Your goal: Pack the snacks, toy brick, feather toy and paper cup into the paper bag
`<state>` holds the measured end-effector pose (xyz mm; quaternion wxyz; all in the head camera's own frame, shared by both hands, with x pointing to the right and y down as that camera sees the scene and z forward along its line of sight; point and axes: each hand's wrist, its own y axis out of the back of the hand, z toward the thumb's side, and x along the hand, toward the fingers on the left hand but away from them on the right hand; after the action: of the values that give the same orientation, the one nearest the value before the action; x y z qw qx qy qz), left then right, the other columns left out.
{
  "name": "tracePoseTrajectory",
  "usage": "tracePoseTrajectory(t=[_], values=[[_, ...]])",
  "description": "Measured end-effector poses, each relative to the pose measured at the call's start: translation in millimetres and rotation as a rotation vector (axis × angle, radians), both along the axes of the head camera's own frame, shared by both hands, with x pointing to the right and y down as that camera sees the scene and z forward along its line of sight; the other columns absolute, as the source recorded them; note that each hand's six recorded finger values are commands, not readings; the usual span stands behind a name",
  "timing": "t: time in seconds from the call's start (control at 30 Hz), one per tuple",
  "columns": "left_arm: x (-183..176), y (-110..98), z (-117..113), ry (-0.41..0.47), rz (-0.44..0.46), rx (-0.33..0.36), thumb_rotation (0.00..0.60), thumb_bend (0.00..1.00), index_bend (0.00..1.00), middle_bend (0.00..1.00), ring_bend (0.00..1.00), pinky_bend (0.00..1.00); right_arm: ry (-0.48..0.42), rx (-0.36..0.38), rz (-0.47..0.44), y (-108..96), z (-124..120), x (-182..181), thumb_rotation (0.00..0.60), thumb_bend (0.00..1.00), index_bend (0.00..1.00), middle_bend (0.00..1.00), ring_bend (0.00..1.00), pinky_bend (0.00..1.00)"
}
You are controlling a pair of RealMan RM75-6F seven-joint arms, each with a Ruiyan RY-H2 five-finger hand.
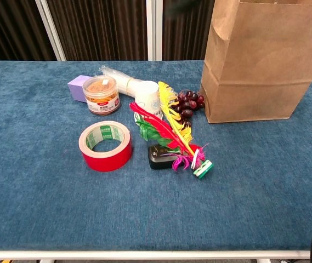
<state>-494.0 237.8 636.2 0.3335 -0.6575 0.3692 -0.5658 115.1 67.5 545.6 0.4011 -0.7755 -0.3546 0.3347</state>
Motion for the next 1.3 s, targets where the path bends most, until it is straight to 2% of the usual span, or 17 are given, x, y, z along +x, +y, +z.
tracePoseTrajectory(t=[0.13, 0.37, 0.63, 0.8, 1.0, 1.1, 1.3], values=[[-1, 1, 1, -0.001, -0.001, -0.003, 0.600, 0.26, 0.14, 0.08, 0.02, 0.17, 0.075, -0.125, -0.023, 28, 38, 2, 0.600, 0.00, 0.25, 0.31, 0.13, 0.20], [-5, 2, 3, -0.006, -0.011, -0.010, 0.600, 0.26, 0.14, 0.09, 0.02, 0.17, 0.174, -0.253, -0.040, 57, 85, 5, 0.600, 0.00, 0.23, 0.28, 0.11, 0.16], [-9, 4, 4, -0.008, -0.016, -0.011, 0.600, 0.26, 0.14, 0.09, 0.02, 0.17, 0.264, -0.318, -0.037, 74, 115, 12, 0.600, 0.00, 0.19, 0.24, 0.08, 0.14], [-11, 5, 4, -0.009, -0.019, -0.011, 0.600, 0.26, 0.14, 0.08, 0.02, 0.17, 0.323, -0.293, -0.028, 79, 121, 16, 0.600, 0.00, 0.17, 0.22, 0.05, 0.11], [-11, 6, 4, -0.008, -0.021, -0.012, 0.600, 0.26, 0.14, 0.08, 0.02, 0.17, 0.361, -0.288, 0.043, 84, 127, 28, 0.600, 0.00, 0.17, 0.22, 0.05, 0.10], [-12, 7, 5, -0.007, -0.022, -0.015, 0.600, 0.26, 0.14, 0.08, 0.02, 0.17, 0.371, -0.307, 0.061, 87, 133, 32, 0.600, 0.00, 0.17, 0.22, 0.05, 0.10], [-13, 7, 5, -0.008, -0.024, -0.013, 0.600, 0.26, 0.14, 0.08, 0.02, 0.17, 0.380, -0.391, 0.078, 96, 149, 32, 0.600, 0.00, 0.15, 0.22, 0.05, 0.10]])
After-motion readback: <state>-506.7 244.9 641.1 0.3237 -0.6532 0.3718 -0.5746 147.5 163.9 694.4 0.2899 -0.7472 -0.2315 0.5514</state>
